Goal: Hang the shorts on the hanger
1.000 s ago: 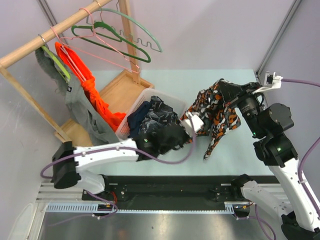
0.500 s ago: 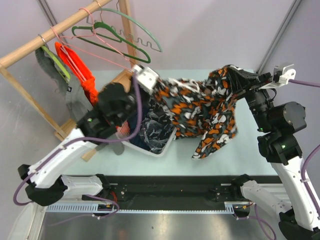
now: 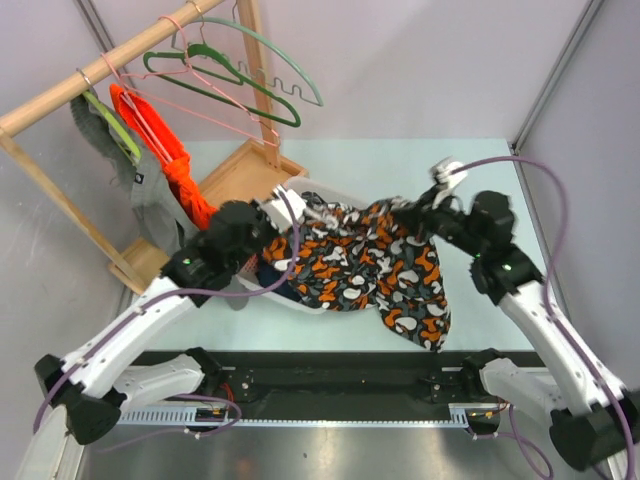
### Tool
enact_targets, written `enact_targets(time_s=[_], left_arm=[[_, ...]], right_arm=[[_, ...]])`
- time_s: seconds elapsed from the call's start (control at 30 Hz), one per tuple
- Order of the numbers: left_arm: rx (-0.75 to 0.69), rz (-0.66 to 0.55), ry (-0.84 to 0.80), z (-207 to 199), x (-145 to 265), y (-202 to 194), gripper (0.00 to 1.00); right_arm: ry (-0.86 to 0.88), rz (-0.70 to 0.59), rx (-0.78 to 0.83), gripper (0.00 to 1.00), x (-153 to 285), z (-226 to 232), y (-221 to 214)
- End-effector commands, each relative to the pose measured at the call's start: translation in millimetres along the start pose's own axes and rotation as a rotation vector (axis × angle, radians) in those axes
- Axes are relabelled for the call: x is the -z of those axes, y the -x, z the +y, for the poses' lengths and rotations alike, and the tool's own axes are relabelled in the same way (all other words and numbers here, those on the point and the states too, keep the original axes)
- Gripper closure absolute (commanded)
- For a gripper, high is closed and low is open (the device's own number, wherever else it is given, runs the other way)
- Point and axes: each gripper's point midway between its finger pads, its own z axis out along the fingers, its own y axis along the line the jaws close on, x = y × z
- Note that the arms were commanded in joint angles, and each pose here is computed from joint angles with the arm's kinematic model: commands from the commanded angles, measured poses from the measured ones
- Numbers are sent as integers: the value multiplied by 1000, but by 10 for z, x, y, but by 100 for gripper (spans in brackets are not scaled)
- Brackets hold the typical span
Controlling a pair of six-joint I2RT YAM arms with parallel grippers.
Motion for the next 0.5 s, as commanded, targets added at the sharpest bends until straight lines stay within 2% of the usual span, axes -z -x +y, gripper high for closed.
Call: enact_targets(time_s=[0.0,0.13,0.17,0.27,0.33,0.4,0.47], left_arm=[[-111,161,-163,-489,-167,-878,100],[-165,239,-312,-932,-162,-1422,100],[-182,272,-359,-1046,-125,-1590,100],[-201,302,-413,-1160,-62,-1746,100],[-183,314,-426,-1173,-34,-1737,98],[-138,291,-413,-1106,-14,-1562,92],[-107,254,-393,-1022,-10,-1370,95]], right_arm=[[152,293,-117,100,-120,102,-1101],[164,438,-185,100,-165,52,-1602],[164,444,-188,100,-182,33,-1609],[135,457,-208,100,-204,-77,-1643],[110,439,-217,100,-207,-164,-1563],[102,398,-222,100,-212,-204,-1382],[80,349,-230,100,-178,-268,-1172]])
